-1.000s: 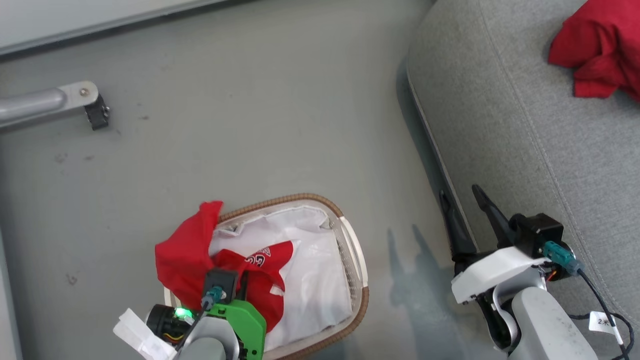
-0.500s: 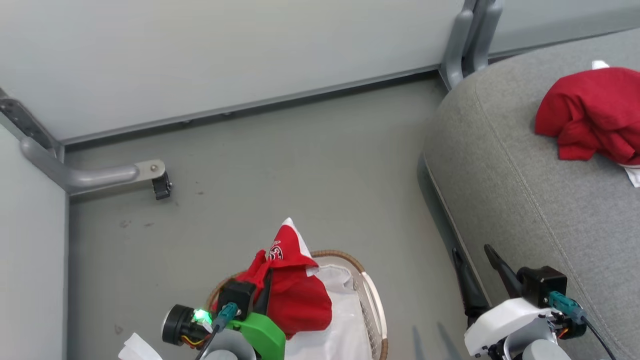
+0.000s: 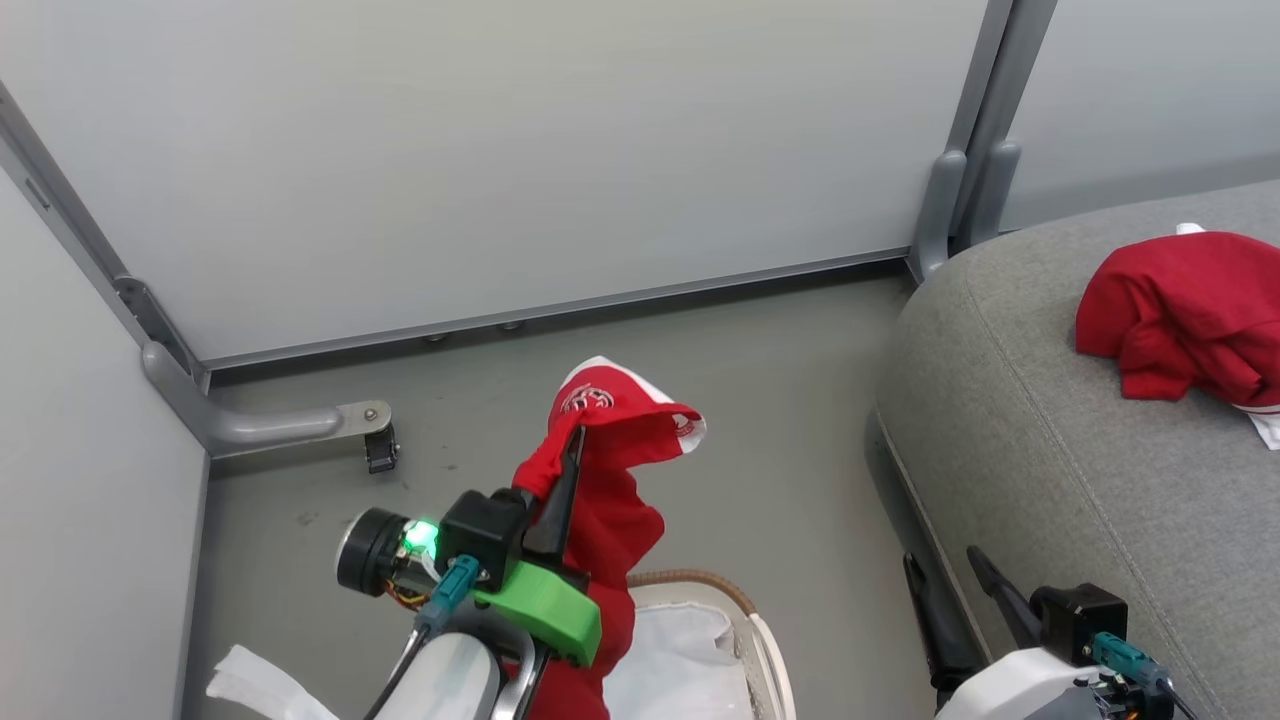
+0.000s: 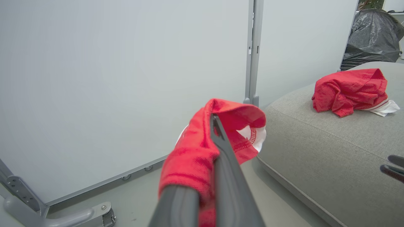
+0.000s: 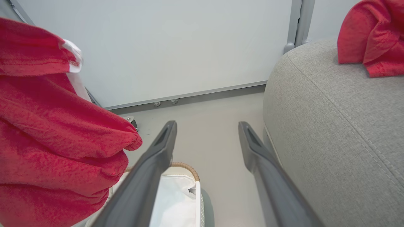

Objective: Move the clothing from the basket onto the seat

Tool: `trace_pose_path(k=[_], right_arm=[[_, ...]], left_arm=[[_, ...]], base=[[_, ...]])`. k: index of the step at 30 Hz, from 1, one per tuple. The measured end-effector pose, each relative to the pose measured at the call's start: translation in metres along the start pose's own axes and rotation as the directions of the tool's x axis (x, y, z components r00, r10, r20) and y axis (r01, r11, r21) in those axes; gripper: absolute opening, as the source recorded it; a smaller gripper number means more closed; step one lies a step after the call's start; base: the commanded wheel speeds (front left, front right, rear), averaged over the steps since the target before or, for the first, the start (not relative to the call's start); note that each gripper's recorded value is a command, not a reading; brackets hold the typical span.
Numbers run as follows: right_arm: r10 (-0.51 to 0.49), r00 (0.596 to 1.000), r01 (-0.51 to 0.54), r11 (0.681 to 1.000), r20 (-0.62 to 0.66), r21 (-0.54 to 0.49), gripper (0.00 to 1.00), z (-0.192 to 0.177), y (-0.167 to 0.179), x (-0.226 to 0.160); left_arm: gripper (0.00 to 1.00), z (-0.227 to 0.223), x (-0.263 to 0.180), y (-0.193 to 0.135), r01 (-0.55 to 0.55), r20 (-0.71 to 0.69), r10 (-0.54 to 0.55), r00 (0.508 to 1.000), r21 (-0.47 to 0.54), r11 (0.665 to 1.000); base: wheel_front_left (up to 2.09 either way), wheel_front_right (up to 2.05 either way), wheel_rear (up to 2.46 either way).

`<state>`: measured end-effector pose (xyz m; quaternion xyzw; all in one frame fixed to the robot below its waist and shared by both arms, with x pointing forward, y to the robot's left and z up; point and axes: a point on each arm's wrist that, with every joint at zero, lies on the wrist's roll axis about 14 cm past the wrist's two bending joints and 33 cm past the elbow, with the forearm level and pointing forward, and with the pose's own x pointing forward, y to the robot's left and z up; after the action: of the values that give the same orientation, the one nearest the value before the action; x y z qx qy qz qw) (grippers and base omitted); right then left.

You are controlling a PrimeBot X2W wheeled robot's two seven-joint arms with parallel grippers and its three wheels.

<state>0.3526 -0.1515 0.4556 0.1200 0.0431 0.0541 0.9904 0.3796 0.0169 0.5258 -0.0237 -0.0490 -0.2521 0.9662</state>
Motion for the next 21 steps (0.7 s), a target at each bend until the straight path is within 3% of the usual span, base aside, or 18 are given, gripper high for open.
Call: trace_pose_path(k=[6,11,16,21], right_arm=[[0.03,0.999,-0.03,0.999,-0.019,-0.017,1.0,-0.007,0.01,-0.007],[0.183,0.982,-0.184,0.982,-0.049,-0.035,1.0,-0.017,0.059,-0.01],[0.368,0.93,-0.368,0.928,-0.021,-0.061,1.0,-0.005,0.119,-0.005],[0.525,0.85,-0.516,0.847,0.051,-0.127,1.0,0.026,0.171,0.004]], left_arm=[[0.0,0.046,0.011,-0.009,0.037,0.132,-0.038,0.991,0.007,0.999],[0.0,0.065,0.017,-0.018,0.074,0.184,-0.074,0.98,0.002,0.997],[0.0,0.067,0.018,-0.029,0.111,0.189,-0.107,0.976,-0.009,0.994],[0.0,0.065,0.017,-0.039,0.137,0.179,-0.133,0.975,-0.012,0.99]], base=[[0.0,0.0,0.0],[0.0,0.0,0.0],[0.0,0.0,0.0],[0.0,0.0,0.0]])
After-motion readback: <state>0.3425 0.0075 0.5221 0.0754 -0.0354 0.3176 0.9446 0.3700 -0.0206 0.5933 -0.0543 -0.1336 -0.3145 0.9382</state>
